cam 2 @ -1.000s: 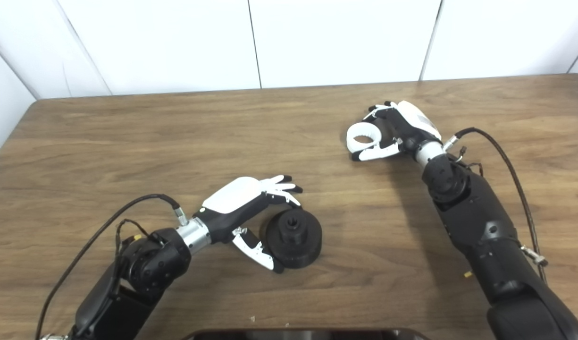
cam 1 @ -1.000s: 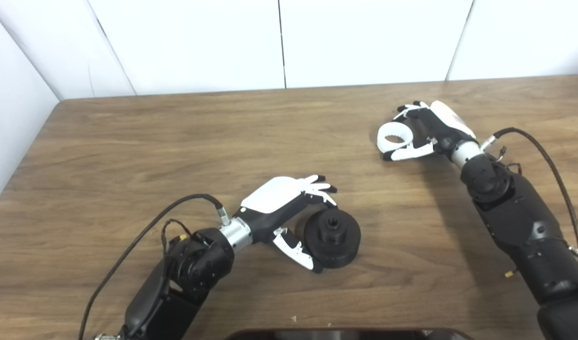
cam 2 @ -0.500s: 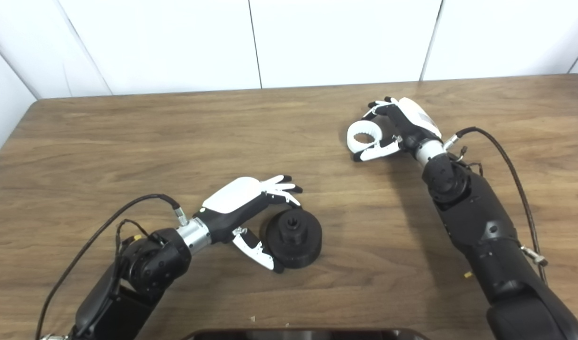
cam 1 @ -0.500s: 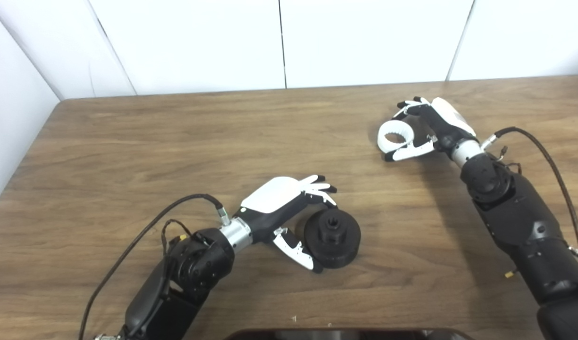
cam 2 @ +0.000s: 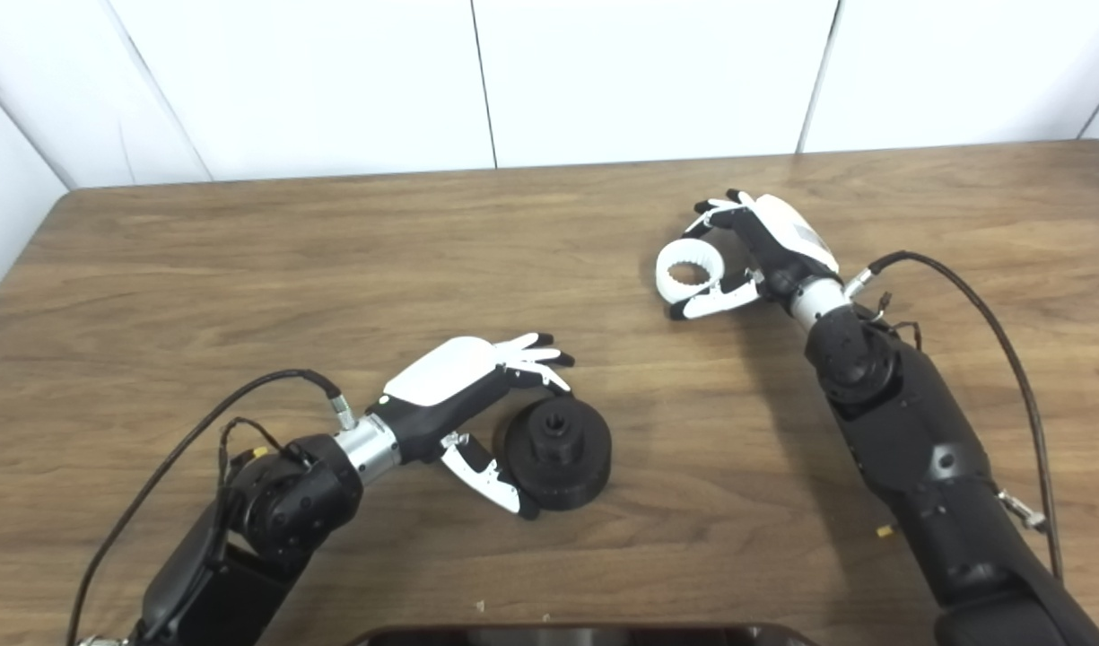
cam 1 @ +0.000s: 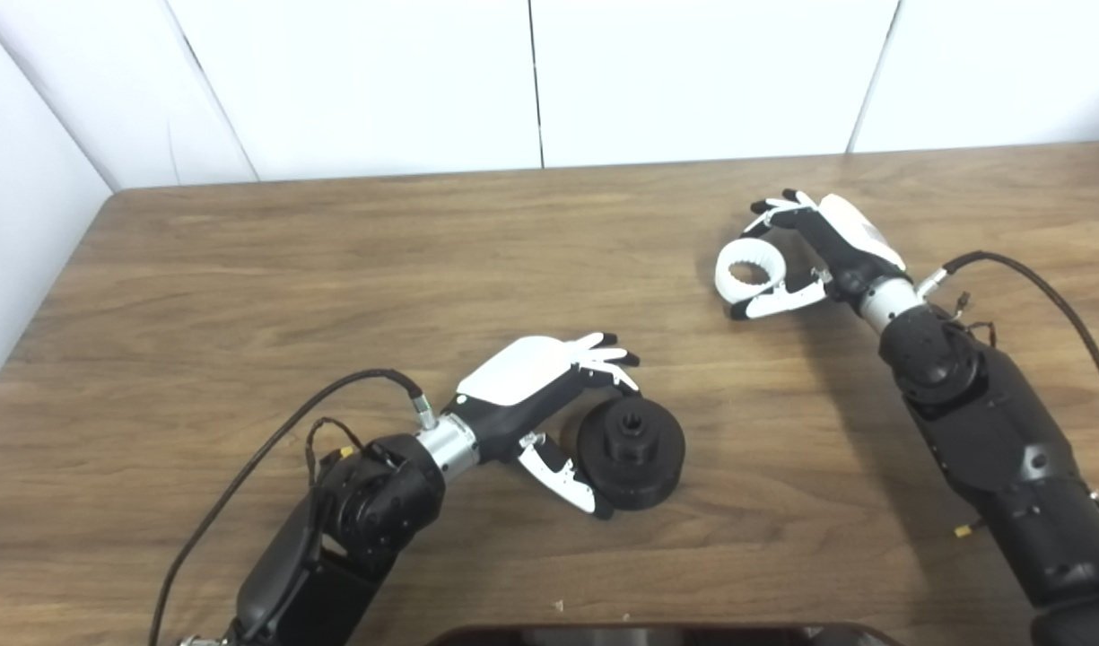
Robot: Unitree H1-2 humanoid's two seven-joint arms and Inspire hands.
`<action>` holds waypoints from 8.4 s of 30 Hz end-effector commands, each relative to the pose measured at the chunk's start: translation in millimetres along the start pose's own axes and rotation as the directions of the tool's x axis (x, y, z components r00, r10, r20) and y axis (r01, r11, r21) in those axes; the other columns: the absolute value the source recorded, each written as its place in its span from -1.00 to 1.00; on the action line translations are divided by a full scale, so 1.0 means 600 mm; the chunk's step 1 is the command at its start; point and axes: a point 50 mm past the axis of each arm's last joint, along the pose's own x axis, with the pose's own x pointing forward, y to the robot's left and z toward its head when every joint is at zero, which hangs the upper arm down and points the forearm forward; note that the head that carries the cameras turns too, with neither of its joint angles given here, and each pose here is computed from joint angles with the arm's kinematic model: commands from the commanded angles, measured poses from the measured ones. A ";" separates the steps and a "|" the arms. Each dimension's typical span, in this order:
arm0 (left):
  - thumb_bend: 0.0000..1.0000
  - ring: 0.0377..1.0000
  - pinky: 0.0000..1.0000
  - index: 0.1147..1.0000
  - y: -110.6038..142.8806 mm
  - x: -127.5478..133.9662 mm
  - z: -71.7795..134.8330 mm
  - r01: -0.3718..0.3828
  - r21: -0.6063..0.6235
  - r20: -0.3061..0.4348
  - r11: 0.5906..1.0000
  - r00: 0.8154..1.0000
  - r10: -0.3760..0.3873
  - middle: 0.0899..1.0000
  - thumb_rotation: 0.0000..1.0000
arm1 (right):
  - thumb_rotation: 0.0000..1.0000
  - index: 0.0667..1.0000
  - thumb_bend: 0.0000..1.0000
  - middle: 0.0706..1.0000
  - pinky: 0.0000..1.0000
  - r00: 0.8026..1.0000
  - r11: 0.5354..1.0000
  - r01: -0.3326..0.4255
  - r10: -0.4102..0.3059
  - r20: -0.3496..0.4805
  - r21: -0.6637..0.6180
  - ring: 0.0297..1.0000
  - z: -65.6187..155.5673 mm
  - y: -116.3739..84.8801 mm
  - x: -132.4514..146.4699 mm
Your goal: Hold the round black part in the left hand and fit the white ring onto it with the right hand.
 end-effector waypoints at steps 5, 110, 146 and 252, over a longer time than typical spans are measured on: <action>0.77 0.98 0.88 0.22 0.011 -0.003 0.006 -0.013 0.026 0.023 1.000 1.000 0.012 0.82 -0.51 | -0.69 -0.09 0.04 0.73 0.93 0.993 0.998 0.068 -0.069 0.093 0.006 1.00 0.047 -0.059 -0.004; 0.77 0.98 0.76 0.22 0.001 -0.003 0.011 0.026 0.013 0.006 1.000 1.000 -0.026 0.83 -0.53 | -0.68 -0.09 0.04 0.71 0.86 0.897 0.967 -0.255 0.237 0.372 -0.003 0.99 0.214 0.024 -0.212; 0.77 0.99 0.74 0.23 0.000 0.002 0.026 0.032 0.005 0.010 0.999 0.999 -0.032 0.83 -0.54 | -0.68 -0.09 0.04 0.72 0.91 0.904 0.960 -0.278 0.248 0.348 0.037 1.00 0.214 0.058 -0.216; 0.92 0.97 0.80 0.57 0.052 -0.045 -0.027 -0.038 0.011 -0.132 0.999 0.990 0.039 0.83 -0.48 | 0.11 0.32 0.83 0.77 0.72 0.948 0.973 -0.222 0.200 0.247 0.064 0.94 0.158 0.028 -0.211</action>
